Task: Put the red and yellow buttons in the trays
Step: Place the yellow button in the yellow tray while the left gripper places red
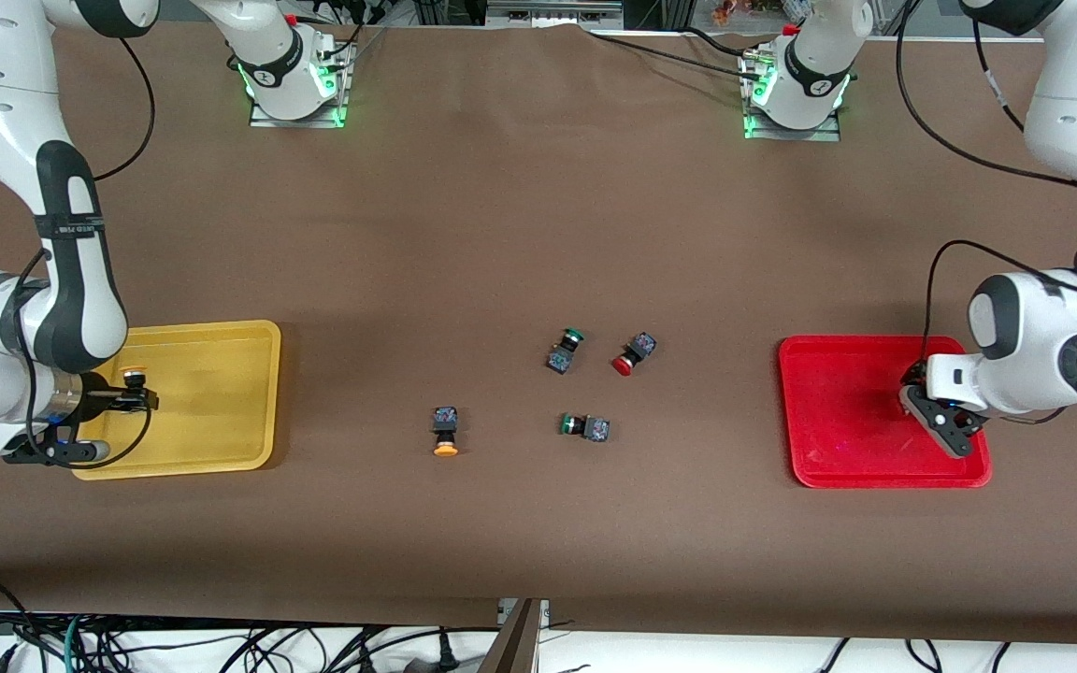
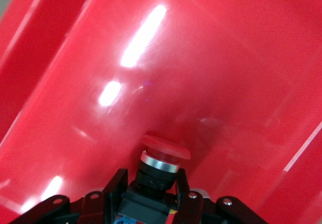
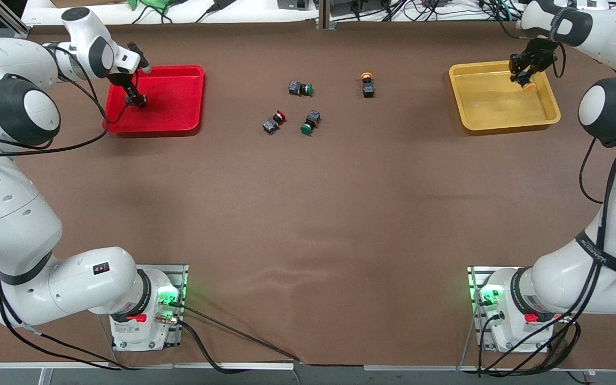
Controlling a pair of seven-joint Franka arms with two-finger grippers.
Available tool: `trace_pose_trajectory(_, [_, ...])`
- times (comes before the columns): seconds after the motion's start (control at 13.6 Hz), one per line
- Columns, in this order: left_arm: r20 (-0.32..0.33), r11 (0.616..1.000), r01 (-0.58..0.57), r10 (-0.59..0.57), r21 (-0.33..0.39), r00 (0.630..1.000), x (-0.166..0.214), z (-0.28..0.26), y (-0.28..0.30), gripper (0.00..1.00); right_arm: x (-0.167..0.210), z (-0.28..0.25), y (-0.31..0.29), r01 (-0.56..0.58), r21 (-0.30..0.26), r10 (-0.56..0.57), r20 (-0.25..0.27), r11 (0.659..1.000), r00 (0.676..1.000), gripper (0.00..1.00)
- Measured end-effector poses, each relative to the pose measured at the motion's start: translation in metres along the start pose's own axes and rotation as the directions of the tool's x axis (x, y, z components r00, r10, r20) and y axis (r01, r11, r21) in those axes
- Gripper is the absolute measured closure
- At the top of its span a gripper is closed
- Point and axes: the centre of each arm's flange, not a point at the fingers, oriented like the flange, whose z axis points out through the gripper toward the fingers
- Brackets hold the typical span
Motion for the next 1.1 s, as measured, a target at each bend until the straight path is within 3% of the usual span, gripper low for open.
trace_pose_trajectory(0.15, [-0.018,0.999,-0.03,0.03,0.016,0.999,0.008,-0.009,0.0,0.42,0.003,0.016,0.001,0.001,-0.006,-0.001,-0.011,1.0,1.0,0.59])
trace_pose_trajectory(0.37, [-0.048,0.997,-0.039,0.042,0.059,0.998,0.027,-0.056,0.0,0.11,0.007,0.041,-0.001,0.005,-0.013,-0.005,-0.014,1.0,1.0,0.59])
trace_pose_trajectory(0.44, [-0.045,0.999,0.002,-0.001,0.04,0.999,0.034,-0.078,0.006,0.01,0.007,0.047,-0.001,0.005,-0.014,-0.005,-0.015,1.0,1.0,0.59])
trace_pose_trajectory(0.59, [-0.016,0.99,0.141,-0.141,-0.024,0.99,0.053,-0.114,0.029,0.0,0.008,0.052,-0.001,0.006,-0.018,-0.006,-0.023,1.0,1.0,0.55])
trace_pose_trajectory(0.96, [-0.006,0.922,0.367,-0.37,-0.124,0.929,0.161,-0.129,0.122,0.0,0.029,0.004,-0.047,0.072,-0.007,-0.073,-0.108,0.997,0.992,0.04])
trace_pose_trajectory(1.1, [0.028,0.898,0.417,-0.417,-0.143,0.908,0.21,-0.118,0.173,0.0,0.036,-0.014,-0.109,0.103,-0.006,-0.103,-0.134,0.995,0.986,0.0])
